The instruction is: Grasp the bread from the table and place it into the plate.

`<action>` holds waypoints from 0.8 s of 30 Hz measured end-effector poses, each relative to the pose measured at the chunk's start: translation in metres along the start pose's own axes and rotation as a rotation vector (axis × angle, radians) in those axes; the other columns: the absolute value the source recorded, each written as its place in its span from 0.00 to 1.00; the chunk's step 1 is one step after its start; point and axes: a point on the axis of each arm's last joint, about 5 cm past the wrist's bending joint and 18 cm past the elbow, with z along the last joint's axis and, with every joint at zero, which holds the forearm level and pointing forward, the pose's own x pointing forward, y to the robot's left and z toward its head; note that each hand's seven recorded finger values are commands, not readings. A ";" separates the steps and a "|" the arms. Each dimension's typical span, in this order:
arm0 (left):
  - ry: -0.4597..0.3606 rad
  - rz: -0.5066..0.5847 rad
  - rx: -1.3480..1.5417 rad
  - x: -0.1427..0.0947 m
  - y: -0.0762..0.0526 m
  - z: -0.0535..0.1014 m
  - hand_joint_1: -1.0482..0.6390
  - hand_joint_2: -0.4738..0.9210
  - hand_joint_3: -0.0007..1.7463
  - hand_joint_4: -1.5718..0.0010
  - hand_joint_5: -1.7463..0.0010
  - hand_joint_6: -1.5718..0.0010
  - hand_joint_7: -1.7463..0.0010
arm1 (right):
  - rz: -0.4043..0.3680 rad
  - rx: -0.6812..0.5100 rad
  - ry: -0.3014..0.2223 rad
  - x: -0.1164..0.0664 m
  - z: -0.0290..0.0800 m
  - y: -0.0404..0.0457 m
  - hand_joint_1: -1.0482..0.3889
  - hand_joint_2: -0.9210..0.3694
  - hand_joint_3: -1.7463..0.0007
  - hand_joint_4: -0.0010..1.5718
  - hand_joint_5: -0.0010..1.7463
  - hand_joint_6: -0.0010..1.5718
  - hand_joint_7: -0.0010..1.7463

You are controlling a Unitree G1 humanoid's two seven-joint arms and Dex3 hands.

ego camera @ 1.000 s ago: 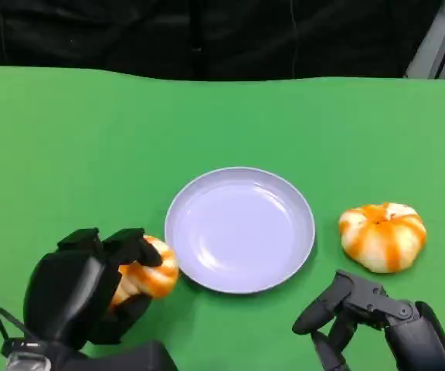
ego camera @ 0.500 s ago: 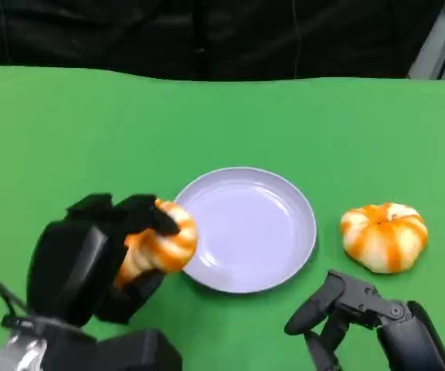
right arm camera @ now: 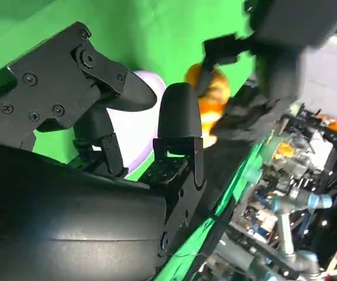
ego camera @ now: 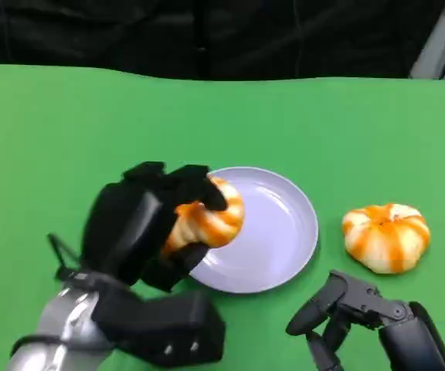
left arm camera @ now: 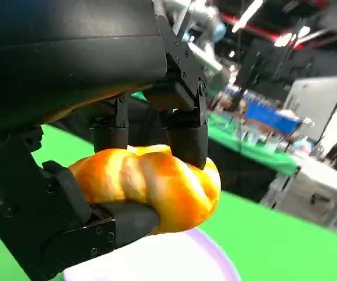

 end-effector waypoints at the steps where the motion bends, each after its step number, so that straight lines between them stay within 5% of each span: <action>1: -0.004 -0.021 0.003 0.006 -0.004 0.002 0.52 0.53 0.73 0.42 0.00 0.48 0.20 | -0.001 0.000 0.002 0.000 0.000 0.0001 0.62 0.37 0.33 0.52 0.90 0.46 0.70; 7: -0.010 -0.086 0.019 0.032 -0.018 0.012 0.52 0.62 0.60 0.47 0.00 0.46 0.31 | -0.004 -0.004 0.011 -0.002 0.000 0.0011 0.61 0.37 0.33 0.52 0.91 0.46 0.70; 9: 0.022 -0.108 0.021 0.034 -0.021 0.013 0.49 0.79 0.34 0.56 0.14 0.47 0.58 | -0.003 -0.003 0.009 -0.002 0.000 0.0013 0.61 0.37 0.34 0.52 0.91 0.46 0.70; 12: 0.080 -0.185 0.028 0.034 -0.024 0.013 0.43 0.97 0.10 0.71 0.59 0.58 0.90 | -0.003 -0.005 0.007 -0.002 0.001 0.0014 0.61 0.36 0.34 0.51 0.91 0.46 0.70; 14: 0.105 -0.262 0.039 0.033 -0.026 0.013 0.42 0.99 0.07 0.72 0.68 0.60 0.95 | -0.003 -0.005 0.006 -0.002 0.001 0.0014 0.61 0.36 0.34 0.51 0.91 0.46 0.70; 15: 0.113 -0.287 0.042 0.033 -0.026 0.013 0.36 1.00 0.09 0.86 0.75 0.72 0.98 | -0.003 -0.005 0.006 -0.002 0.001 0.0015 0.61 0.36 0.34 0.51 0.91 0.46 0.69; 18: 0.147 -0.383 0.102 0.032 -0.024 0.014 0.26 1.00 0.16 0.98 0.88 0.87 1.00 | -0.003 -0.005 0.006 -0.002 0.001 0.0015 0.61 0.36 0.35 0.52 0.91 0.46 0.69; 24: 0.232 -0.559 0.198 0.030 -0.019 0.012 0.16 1.00 0.25 1.00 1.00 0.98 1.00 | -0.004 -0.007 0.008 -0.003 0.001 0.0011 0.61 0.36 0.36 0.53 0.91 0.46 0.69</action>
